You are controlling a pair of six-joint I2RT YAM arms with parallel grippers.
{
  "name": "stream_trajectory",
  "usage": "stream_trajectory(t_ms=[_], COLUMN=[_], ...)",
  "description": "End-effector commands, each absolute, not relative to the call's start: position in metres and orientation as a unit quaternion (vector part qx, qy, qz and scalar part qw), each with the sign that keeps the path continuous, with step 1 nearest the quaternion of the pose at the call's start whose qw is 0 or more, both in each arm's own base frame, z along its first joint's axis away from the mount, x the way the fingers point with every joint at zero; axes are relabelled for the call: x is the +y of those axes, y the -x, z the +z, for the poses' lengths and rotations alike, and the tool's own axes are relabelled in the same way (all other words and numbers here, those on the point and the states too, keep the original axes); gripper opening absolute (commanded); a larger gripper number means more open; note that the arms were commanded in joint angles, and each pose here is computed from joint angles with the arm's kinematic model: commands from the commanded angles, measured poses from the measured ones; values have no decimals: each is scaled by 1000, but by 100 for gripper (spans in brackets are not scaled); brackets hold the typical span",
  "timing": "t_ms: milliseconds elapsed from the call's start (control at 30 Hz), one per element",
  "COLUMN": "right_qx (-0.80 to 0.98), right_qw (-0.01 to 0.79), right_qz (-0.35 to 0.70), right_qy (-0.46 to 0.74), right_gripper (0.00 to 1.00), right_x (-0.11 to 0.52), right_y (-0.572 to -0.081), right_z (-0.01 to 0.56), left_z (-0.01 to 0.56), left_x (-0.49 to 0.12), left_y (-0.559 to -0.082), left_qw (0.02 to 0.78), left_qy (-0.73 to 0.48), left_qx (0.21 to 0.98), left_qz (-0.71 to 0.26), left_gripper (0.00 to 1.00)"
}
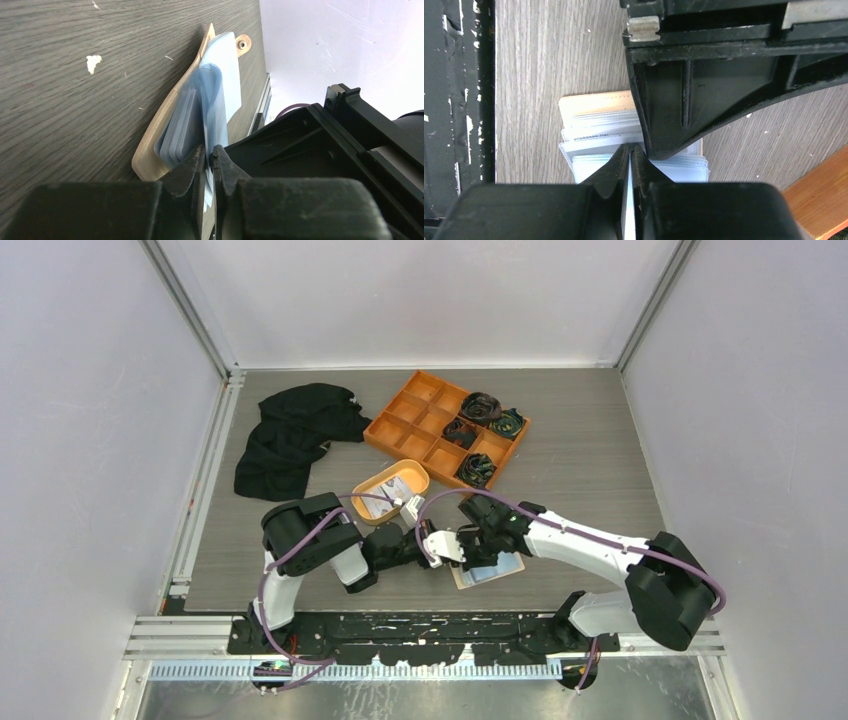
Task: Put the credit cards into the card holder
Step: Insert the credit card into the card holder.
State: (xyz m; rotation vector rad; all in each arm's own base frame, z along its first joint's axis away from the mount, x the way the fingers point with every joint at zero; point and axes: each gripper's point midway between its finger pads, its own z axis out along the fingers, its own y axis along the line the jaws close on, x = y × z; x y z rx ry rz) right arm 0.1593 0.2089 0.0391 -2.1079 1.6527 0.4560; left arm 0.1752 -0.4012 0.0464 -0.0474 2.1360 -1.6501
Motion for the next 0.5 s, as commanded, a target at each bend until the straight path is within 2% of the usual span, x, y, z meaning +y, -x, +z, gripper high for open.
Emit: stream_trajectory(t_ms=[0, 333, 467], right_qx=[600, 635, 652], right_qw=[209, 219, 230], right_qz=[134, 122, 113], right_qy=[761, 730, 713], right_gripper=[11, 11, 11], right_x=[201, 180, 170], right_y=[-169, -186, -197], right_z=[35, 44, 49], left_z=[74, 72, 72], left_x=[-407, -406, -406], left_y=[-176, -177, -178], left_qw=[237, 239, 238], left_qy=[-1, 0, 1], left_qx=[738, 739, 740], left_qz=[-632, -629, -629], left_gripper=[13, 16, 11])
